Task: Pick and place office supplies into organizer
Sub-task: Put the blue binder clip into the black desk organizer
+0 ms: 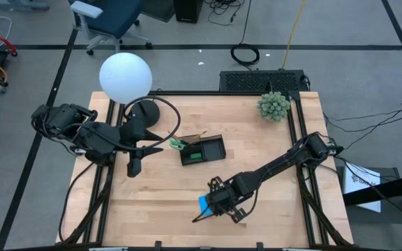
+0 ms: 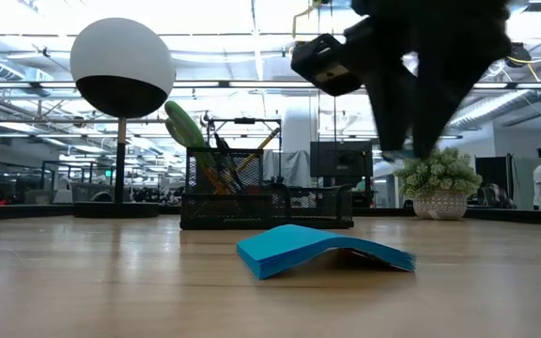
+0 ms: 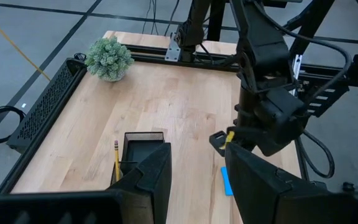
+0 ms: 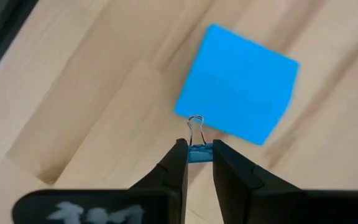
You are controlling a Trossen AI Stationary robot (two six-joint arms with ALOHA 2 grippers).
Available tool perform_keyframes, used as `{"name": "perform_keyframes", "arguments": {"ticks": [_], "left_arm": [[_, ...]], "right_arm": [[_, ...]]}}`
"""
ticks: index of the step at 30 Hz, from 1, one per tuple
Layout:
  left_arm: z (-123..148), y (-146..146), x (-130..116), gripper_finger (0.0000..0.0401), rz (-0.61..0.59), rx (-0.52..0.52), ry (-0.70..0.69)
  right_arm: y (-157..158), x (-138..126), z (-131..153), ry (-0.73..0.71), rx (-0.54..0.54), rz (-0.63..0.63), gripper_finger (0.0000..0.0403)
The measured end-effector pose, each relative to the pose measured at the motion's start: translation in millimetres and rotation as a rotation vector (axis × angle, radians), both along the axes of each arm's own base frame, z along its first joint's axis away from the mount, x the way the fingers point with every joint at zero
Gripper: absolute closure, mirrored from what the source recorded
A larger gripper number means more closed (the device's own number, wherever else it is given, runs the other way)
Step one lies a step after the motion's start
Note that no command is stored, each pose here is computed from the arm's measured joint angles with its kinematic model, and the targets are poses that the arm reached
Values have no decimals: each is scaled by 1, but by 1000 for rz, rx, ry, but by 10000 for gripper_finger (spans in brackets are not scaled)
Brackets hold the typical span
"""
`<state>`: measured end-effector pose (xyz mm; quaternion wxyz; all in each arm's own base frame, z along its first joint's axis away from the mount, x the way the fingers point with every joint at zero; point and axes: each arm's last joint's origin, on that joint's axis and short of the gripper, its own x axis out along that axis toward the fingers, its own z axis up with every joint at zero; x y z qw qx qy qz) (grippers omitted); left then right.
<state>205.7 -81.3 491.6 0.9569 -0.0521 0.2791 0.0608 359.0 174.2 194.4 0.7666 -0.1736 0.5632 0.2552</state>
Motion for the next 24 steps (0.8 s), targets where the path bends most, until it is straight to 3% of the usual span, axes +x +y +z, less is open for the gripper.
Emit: {"name": "perform_keyframes", "arguments": {"ticks": [24], "left_arm": [[0, 0, 0, 256, 0, 0, 0]], "right_arm": [[-44, 40, 30, -252, 230, -371, 358]]}}
